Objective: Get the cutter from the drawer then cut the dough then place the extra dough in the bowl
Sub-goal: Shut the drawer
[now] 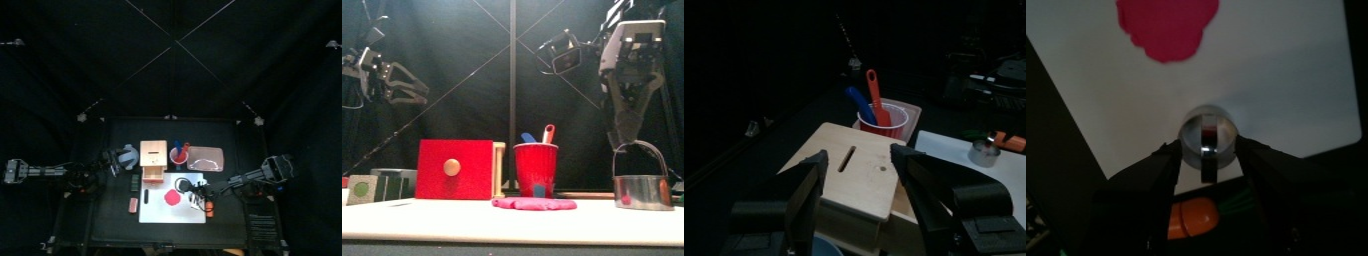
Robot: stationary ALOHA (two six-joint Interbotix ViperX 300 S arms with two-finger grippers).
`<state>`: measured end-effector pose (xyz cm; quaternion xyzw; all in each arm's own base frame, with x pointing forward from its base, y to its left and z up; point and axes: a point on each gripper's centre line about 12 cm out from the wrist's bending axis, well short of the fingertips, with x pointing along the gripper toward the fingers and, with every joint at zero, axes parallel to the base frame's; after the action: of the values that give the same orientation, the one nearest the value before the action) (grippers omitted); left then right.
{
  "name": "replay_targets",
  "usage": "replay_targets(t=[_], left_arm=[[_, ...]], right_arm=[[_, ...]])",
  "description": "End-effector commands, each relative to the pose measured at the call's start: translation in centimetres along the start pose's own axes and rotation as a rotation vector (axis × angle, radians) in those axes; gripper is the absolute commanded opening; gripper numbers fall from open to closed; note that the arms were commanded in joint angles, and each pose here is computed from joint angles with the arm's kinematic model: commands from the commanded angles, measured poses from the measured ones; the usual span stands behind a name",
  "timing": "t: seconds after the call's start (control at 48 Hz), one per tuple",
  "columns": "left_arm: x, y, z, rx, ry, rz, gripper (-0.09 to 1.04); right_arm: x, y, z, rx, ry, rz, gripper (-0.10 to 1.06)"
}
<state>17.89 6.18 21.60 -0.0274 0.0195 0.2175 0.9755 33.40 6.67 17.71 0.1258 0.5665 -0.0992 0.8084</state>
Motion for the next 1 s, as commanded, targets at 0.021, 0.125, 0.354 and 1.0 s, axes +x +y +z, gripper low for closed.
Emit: replay_targets(t=[0.021,0.125,0.354,1.0], left_arm=[[0.5,0.3,1.3,-0.028,-0.031,0.03,0.88],[1.0,0.6,2.7,-0.022,-0.06,0.048,0.88],[2.8,1.3,5.2,0.016,0.028,0.044,0.88],[8.0,4.8,10.4,0.105,0.315,0.064,0.88]], right_arm=[[-2.4,0.7,2.2,-0.008,-0.117,0.051,0.83],[-3.0,0.0,4.1,-0.014,-0.205,0.053,0.83],[-3.4,-1.3,7.2,-0.054,-0.414,0.092,0.8],[-2.5,-0.9,10.5,-0.077,-0.602,0.202,0.51]])
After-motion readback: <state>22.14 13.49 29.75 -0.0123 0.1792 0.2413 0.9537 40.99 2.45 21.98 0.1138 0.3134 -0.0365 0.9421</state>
